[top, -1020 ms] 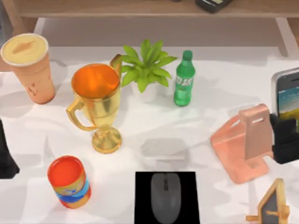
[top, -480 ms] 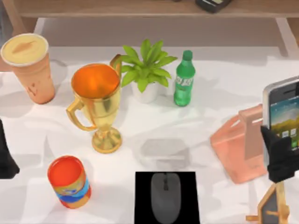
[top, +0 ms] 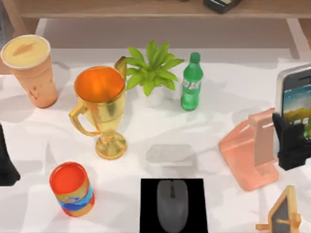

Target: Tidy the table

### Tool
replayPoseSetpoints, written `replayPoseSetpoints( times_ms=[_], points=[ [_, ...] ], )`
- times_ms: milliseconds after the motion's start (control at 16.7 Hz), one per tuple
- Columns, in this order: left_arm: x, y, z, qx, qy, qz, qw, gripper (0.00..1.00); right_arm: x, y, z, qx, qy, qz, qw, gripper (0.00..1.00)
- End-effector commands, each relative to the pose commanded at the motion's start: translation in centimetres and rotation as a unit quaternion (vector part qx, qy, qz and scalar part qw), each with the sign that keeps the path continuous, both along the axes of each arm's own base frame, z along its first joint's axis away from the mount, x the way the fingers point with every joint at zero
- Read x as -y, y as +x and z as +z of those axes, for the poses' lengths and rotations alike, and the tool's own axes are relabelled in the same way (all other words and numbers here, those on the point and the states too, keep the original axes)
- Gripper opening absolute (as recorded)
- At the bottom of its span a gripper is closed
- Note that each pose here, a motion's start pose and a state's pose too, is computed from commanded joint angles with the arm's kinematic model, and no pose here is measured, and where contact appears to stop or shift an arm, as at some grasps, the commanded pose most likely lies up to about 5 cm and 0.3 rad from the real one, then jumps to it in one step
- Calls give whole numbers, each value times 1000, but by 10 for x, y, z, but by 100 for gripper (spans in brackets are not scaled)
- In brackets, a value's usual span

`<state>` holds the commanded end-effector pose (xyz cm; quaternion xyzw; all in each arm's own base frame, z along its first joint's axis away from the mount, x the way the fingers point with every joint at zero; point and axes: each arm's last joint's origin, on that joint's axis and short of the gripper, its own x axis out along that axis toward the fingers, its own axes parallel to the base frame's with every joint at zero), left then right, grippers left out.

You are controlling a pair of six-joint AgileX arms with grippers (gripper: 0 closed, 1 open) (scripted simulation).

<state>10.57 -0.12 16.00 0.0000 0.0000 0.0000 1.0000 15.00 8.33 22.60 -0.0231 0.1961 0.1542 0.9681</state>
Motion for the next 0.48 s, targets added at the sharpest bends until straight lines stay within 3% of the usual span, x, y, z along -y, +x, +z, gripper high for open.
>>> replayPoseSetpoints(
  times_ms=[480],
  points=[
    [0,0,0,0,0,0,1000,100,-17,22,-27,-13,-15,16,1000,0]
  ],
)
